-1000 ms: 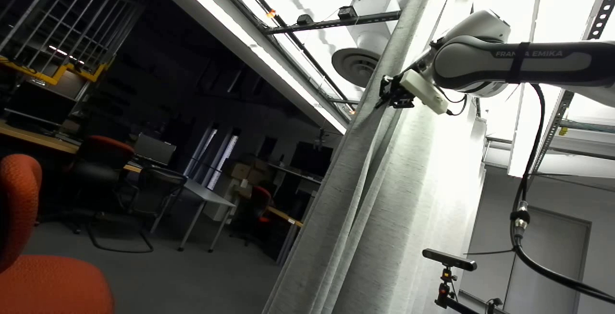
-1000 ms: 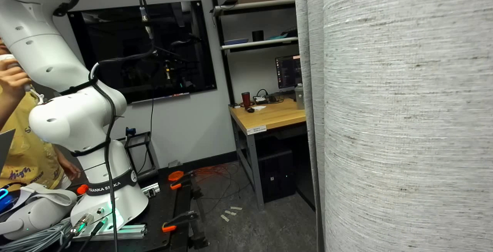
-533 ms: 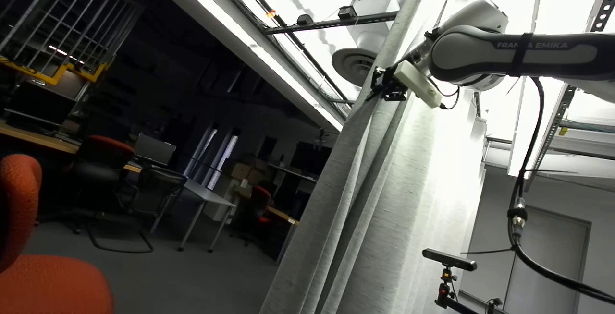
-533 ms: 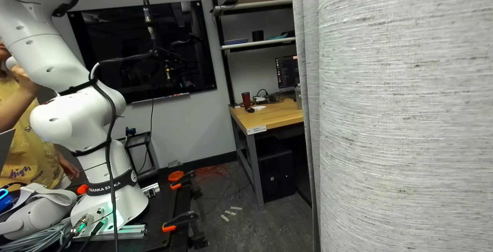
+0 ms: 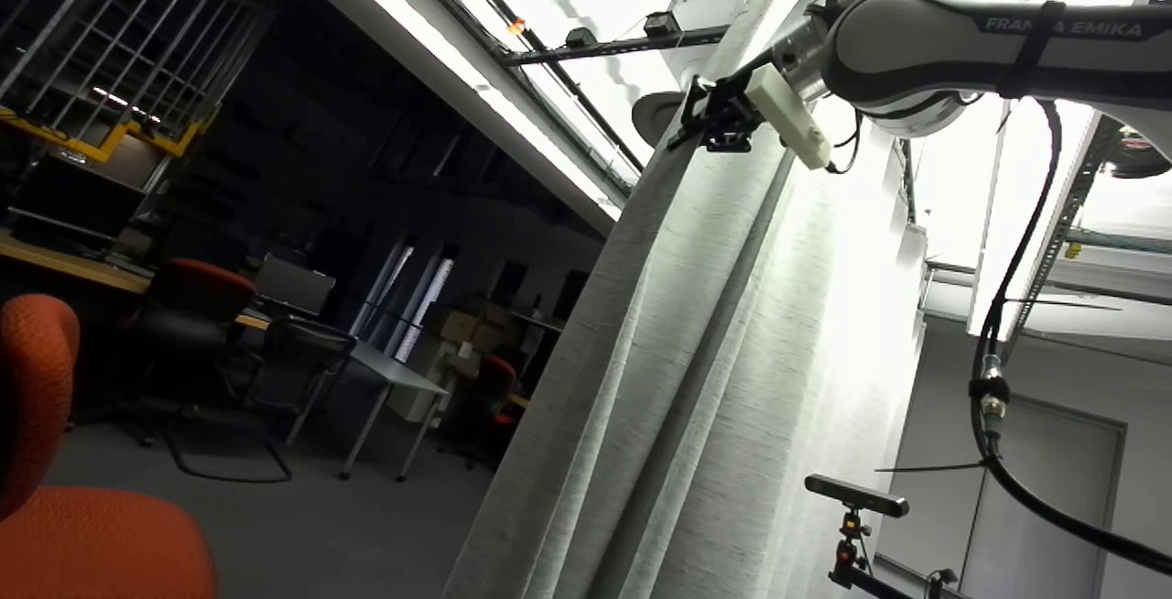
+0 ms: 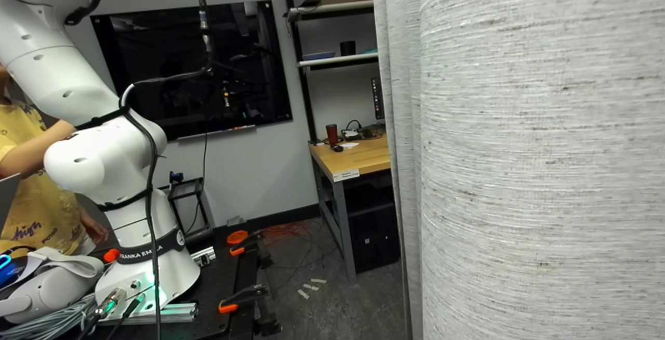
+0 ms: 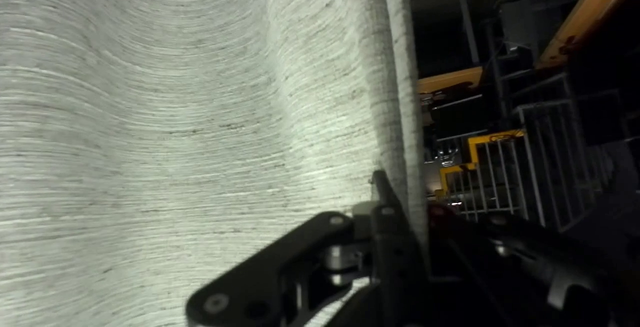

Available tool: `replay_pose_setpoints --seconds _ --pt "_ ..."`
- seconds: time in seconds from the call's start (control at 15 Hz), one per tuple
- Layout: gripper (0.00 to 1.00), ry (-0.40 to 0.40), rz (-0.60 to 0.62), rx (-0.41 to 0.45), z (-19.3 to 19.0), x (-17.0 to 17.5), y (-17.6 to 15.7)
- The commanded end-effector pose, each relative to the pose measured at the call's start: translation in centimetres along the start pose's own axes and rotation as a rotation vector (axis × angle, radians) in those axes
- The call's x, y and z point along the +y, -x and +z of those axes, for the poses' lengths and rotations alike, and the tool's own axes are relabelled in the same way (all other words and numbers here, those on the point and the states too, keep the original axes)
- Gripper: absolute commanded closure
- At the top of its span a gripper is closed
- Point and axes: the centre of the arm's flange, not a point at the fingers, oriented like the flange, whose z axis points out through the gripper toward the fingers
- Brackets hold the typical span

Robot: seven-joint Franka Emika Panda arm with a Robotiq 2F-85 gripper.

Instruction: Slide the curtain to the left

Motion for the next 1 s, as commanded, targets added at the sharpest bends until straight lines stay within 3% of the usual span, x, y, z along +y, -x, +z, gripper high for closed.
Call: replay_pose_setpoints --seconds 0.0,0.13,0.47,0.93 --pt "0.99 -0.05 -0.1 -0.121 -0.2 -3.9 3.2" --pt "0.99 -0.077 -0.143 -0.133 0.7 -6.5 7.0" --pt "0.99 -0.146 -0.185 -0.102 -1.3 -10.2 8.1" --pt "0.99 -0.16 -0.216 -0.089 -2.0 -12.2 8.6"
